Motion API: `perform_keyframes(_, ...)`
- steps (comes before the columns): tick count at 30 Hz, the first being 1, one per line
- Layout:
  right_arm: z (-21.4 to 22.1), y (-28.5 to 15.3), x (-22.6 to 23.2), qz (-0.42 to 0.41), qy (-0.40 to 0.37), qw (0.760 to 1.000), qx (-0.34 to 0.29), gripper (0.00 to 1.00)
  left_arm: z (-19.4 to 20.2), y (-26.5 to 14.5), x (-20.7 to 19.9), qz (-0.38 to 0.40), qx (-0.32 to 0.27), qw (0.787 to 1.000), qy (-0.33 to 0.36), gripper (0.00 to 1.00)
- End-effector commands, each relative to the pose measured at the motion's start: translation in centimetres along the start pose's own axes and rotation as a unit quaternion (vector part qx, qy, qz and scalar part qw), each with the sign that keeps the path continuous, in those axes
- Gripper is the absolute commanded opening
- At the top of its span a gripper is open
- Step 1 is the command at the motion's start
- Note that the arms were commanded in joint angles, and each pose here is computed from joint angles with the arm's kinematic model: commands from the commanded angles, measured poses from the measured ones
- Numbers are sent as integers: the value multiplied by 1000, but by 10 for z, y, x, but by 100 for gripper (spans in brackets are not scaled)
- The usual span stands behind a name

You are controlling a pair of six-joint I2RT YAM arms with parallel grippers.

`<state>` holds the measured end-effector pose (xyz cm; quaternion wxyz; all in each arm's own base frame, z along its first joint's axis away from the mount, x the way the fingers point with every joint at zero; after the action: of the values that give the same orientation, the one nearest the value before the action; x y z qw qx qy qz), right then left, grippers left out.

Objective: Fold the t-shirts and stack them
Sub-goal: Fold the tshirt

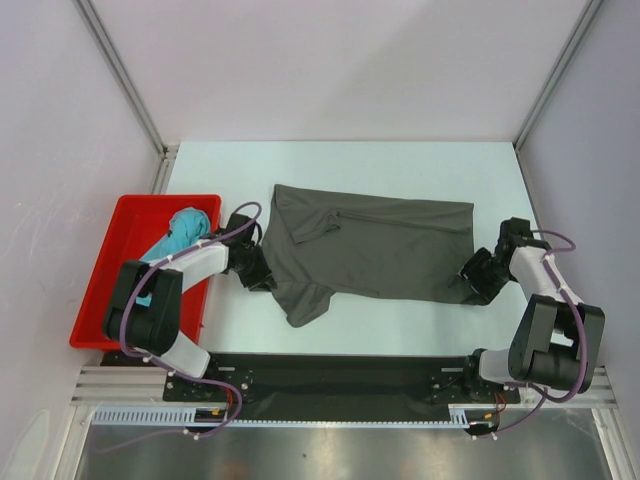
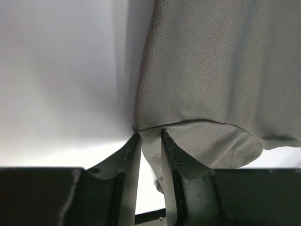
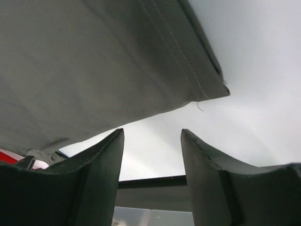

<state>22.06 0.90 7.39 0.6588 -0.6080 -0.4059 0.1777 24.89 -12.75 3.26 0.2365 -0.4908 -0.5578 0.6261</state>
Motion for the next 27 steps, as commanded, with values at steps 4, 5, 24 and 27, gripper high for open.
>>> perform_keyframes(4,-6,-5,-20,66,55,996,-20,62,-8,2,6,-20,-6,1000,18,25)
perform_keyframes(5,-9,-7,-25,69,67,995,-31,62,-9,2,6,-21,-8,1000,20,25)
perform_keyframes(24,-20,11,-48,58,107,992,-28,49,-18,-11,5,-10,-29,999,43,44)
perform_keyframes(27,-19,15,-50,63,112,991,-21,47,-20,-6,4,-10,-24,999,42,43)
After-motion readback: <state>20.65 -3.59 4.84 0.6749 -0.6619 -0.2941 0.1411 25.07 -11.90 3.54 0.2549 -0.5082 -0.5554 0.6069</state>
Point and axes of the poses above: each gripper's point midway between its finger pads, its own y axis out along the fingers, its own x axis along the line the jaws close on, z = x × y, the point moved 2 cm from there along -y, back along the fingers, and after that the axes turned 4 degrees about -y, right-handed, at the moved point
